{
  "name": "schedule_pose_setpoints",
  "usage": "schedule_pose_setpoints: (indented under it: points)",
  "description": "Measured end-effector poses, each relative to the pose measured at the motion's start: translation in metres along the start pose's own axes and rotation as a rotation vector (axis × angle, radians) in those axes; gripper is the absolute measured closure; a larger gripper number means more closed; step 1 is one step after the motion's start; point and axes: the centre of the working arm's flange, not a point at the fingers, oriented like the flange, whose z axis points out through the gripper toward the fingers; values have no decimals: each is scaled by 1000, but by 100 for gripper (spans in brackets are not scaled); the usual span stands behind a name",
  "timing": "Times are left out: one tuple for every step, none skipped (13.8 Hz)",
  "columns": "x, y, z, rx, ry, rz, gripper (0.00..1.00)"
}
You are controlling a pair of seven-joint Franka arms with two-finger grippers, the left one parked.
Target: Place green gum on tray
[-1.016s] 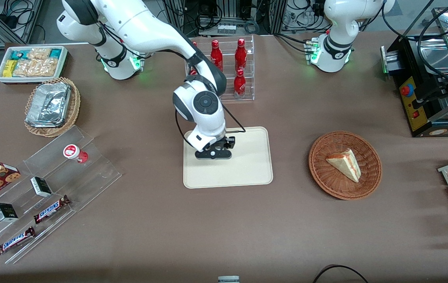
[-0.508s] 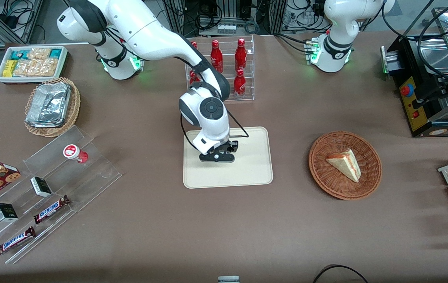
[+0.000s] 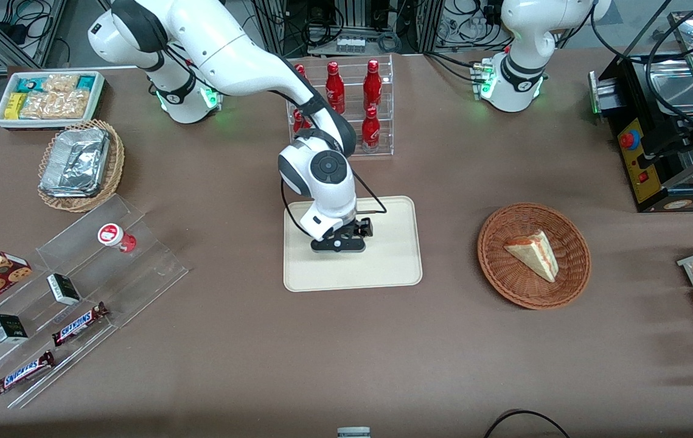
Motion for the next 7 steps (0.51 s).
schedule_pose_setpoints:
  points:
    - [0,0,0,-1,2,-18,0]
    - [0,0,0,-2,2,-36,0]
    - [1,1,-1,-2,4,-51,0]
    - [4,2,-3,-3,7,-58,0]
    - [7,3,-9,-3,9,-63,0]
    - [10,5,-20,-6,7,-69,0]
    - [13,7,-33,-14,-2,-77,0]
